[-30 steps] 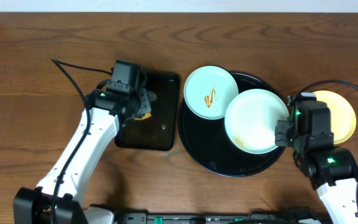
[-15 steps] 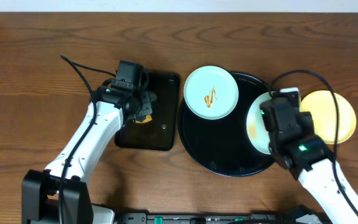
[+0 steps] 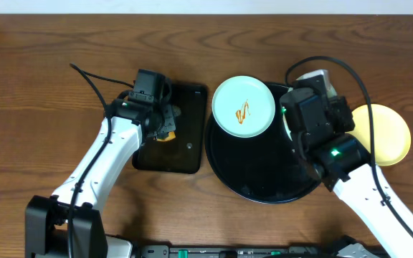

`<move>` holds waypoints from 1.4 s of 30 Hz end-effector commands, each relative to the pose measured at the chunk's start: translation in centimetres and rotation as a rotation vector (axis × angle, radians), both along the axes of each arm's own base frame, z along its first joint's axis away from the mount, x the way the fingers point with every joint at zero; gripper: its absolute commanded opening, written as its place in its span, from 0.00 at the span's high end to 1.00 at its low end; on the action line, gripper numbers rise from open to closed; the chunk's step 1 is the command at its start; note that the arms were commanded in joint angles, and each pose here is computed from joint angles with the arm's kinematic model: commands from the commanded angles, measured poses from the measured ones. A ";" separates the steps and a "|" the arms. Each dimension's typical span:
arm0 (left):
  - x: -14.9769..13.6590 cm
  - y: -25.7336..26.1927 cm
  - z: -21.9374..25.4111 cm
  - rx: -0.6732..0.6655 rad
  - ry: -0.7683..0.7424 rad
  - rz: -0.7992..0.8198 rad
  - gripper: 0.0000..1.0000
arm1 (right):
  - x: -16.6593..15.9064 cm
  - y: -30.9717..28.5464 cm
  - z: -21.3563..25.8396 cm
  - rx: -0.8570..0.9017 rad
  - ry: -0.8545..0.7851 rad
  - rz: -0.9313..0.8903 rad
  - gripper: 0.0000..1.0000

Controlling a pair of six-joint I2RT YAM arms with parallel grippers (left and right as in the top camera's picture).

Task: Clean dirty plates on tray and stack at the side
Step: 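Carry the blue plate right and stack it on the yellow plate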

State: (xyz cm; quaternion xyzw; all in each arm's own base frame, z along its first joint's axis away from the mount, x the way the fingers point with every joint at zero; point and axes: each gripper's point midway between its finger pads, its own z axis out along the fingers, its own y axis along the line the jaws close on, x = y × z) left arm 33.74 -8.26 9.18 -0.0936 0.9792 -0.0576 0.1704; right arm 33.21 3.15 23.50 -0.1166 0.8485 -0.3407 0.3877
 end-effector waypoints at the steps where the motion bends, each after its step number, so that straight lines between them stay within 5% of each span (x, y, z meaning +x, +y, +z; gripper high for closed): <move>1: -0.1 0.2 -0.2 0.004 0.007 -0.007 0.93 | -0.3 0.0 0.6 -0.068 0.025 0.014 0.99; 16: -0.1 0.2 -0.2 0.004 0.007 -0.007 0.93 | 0.1 -2.9 -2.0 0.060 0.049 -0.130 0.99; 29: -0.2 -0.1 -0.2 -0.013 0.011 -0.013 0.92 | 1.0 -10.9 -9.4 0.645 0.128 -0.436 0.99; 42: -0.3 -0.1 -0.3 -0.012 0.015 -0.013 0.92 | -2.1 -21.3 -12.1 0.768 0.022 -0.810 0.99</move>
